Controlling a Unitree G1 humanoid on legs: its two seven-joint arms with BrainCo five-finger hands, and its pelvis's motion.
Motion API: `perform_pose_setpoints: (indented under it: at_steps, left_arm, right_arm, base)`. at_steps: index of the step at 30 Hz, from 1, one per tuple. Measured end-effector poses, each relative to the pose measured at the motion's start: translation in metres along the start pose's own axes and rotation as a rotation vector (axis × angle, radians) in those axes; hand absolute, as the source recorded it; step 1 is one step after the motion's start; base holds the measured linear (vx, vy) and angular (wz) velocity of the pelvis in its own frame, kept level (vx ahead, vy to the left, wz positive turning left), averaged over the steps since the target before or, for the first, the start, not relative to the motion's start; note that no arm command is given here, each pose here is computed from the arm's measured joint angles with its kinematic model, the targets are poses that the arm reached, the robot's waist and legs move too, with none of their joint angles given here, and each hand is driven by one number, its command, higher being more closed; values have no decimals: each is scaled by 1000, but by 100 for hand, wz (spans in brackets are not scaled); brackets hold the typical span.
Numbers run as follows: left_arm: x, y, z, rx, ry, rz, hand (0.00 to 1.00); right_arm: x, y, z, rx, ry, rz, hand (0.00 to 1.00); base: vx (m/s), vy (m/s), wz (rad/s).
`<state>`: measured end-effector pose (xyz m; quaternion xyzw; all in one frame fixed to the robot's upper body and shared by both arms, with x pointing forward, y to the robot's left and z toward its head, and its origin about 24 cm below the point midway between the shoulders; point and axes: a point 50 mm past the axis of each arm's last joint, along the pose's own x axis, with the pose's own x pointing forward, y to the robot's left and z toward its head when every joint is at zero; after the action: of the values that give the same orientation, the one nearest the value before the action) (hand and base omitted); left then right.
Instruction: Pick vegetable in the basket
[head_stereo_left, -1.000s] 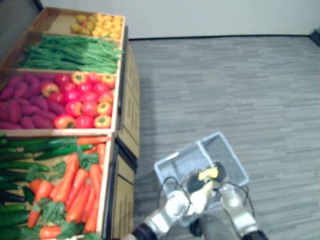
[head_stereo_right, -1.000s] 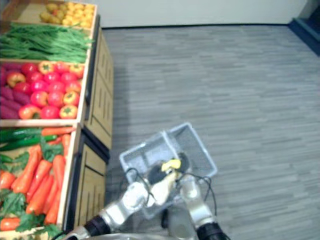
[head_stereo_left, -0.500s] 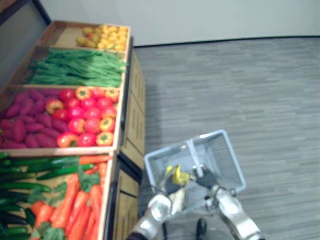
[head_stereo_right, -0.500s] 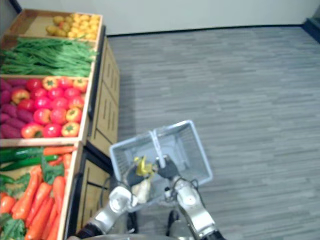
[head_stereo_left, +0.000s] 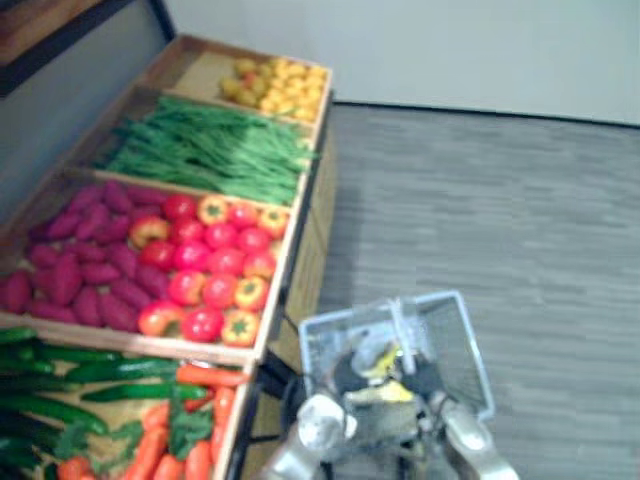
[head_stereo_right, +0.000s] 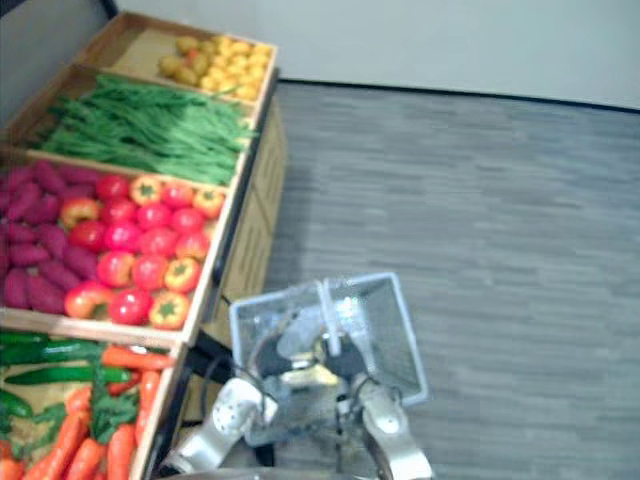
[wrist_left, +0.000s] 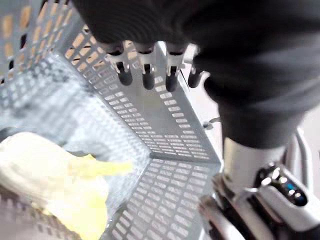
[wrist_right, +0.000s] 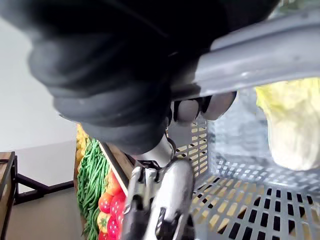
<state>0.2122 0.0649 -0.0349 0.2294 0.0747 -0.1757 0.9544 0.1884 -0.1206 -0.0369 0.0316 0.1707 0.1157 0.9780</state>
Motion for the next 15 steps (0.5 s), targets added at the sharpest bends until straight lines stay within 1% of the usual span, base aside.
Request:
perform_pose_setpoints:
  at_steps: [1, 2, 3, 4, 6, 8, 10, 11, 14, 15]
  left_arm:
    - [7, 2, 6, -2, -33, 21, 0]
    - [10, 2, 3, 1, -24, 29, 0]
    - [16, -4, -9, -15, 59, 34, 0]
    - [11, -13, -24, -19, 146, 15, 0]
    - [-2, -18, -39, -17, 208, 12, 0]
    - [-11, -16, -50, -28, 255, 52, 0]
    - [-16, -9, -57, -37, 283, 111, 0]
    - [-16, -8, -57, -42, 287, 117, 0]
    - [-21, -7, -58, -55, 291, 126, 0]
    - [-25, 1, -59, -53, 278, 155, 0]
  right_arm:
    - [-2, -8, -3, 1, 10, -55, 100]
    - [-2, -10, -7, 10, 24, -79, 100]
    - [-1, -19, -18, -1, 78, -131, 100]
    - [-2, -29, -24, -20, 111, -171, 100]
    - [-5, -38, -27, -31, 129, -212, 100]
    - [-8, -46, -34, -25, 156, -260, 100]
    - [-12, -69, -46, -14, 210, -385, 100]
    - [-14, -76, -48, -11, 221, -420, 100]
    - [-27, -103, -60, 17, 285, -577, 100]
    - [-35, -107, -69, 31, 321, -615, 100]
  base:
    - [152, -336, 174]
    - [209, -559, 174]
    - [155, -445, 146]
    - [187, -510, 132]
    - [128, -326, 153]
    - [113, -360, 181]
    - [52, -164, 204]
    - [3, -57, 177]
    - [-23, 11, 196]
    - [-38, 63, 177]
